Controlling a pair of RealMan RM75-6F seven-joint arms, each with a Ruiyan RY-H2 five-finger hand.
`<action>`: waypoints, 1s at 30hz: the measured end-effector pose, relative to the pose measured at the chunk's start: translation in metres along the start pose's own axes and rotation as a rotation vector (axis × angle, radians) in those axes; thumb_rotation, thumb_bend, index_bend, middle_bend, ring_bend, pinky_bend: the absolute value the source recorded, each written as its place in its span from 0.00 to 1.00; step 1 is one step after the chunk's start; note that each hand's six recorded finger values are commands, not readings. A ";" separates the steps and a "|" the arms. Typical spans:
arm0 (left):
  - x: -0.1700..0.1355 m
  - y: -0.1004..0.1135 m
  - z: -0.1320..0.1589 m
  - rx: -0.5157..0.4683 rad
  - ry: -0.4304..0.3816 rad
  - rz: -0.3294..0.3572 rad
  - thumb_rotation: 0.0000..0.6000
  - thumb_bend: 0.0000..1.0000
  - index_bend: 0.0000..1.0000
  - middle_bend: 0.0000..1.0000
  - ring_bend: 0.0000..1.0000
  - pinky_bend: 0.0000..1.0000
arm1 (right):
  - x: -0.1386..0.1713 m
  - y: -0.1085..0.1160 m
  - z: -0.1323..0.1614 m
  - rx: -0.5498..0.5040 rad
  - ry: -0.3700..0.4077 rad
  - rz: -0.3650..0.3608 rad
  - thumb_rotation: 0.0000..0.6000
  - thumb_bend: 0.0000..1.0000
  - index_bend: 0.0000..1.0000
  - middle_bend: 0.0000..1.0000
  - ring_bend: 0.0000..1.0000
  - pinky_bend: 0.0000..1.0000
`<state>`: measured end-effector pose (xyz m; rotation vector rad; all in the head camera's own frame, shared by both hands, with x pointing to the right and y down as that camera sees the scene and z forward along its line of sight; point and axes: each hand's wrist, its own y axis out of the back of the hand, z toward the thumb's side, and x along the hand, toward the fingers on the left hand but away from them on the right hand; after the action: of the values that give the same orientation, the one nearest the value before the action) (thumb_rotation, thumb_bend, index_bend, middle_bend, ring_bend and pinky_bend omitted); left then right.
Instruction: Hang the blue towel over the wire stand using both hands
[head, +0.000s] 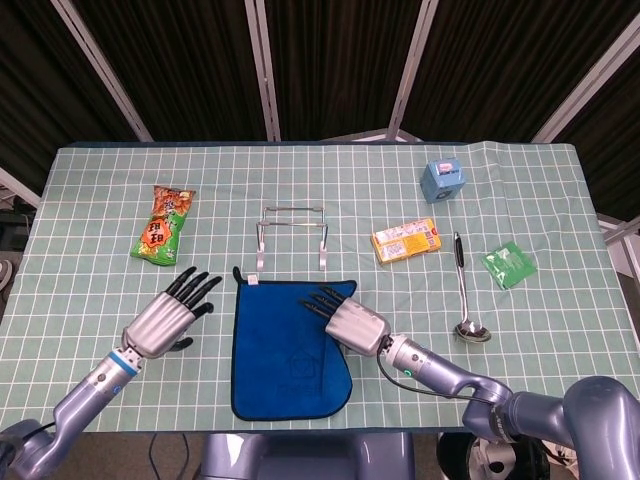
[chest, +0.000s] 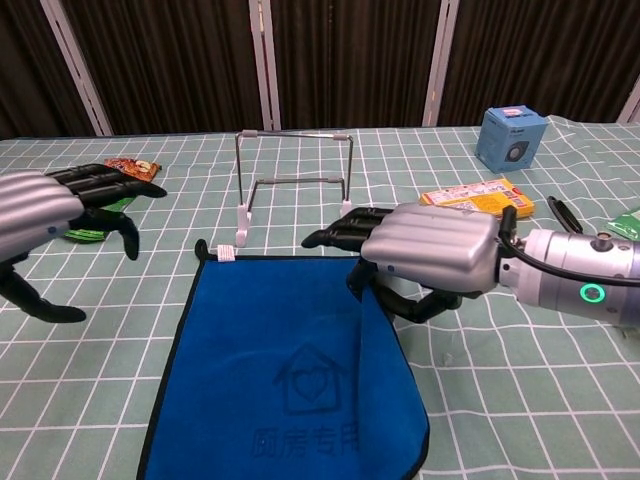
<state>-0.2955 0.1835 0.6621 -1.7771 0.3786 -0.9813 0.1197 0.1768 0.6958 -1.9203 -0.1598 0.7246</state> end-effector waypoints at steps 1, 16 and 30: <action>0.006 -0.003 0.004 0.002 -0.018 -0.002 1.00 0.16 0.40 0.00 0.00 0.00 | 0.000 0.000 -0.001 -0.005 -0.003 0.000 1.00 0.63 0.64 0.02 0.00 0.00; 0.050 -0.044 0.046 0.003 -0.164 -0.065 1.00 0.19 0.42 0.00 0.00 0.00 | 0.001 0.003 -0.006 -0.007 -0.022 -0.003 1.00 0.63 0.64 0.02 0.00 0.00; 0.062 -0.046 0.061 -0.007 -0.198 -0.052 1.00 0.22 0.42 0.00 0.00 0.00 | 0.002 0.002 -0.003 -0.010 -0.012 -0.006 1.00 0.63 0.64 0.02 0.00 0.06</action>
<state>-0.2187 0.2011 0.7217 -1.8793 0.2119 -0.8310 0.1222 0.1744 0.6936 -1.9247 -0.1774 0.7330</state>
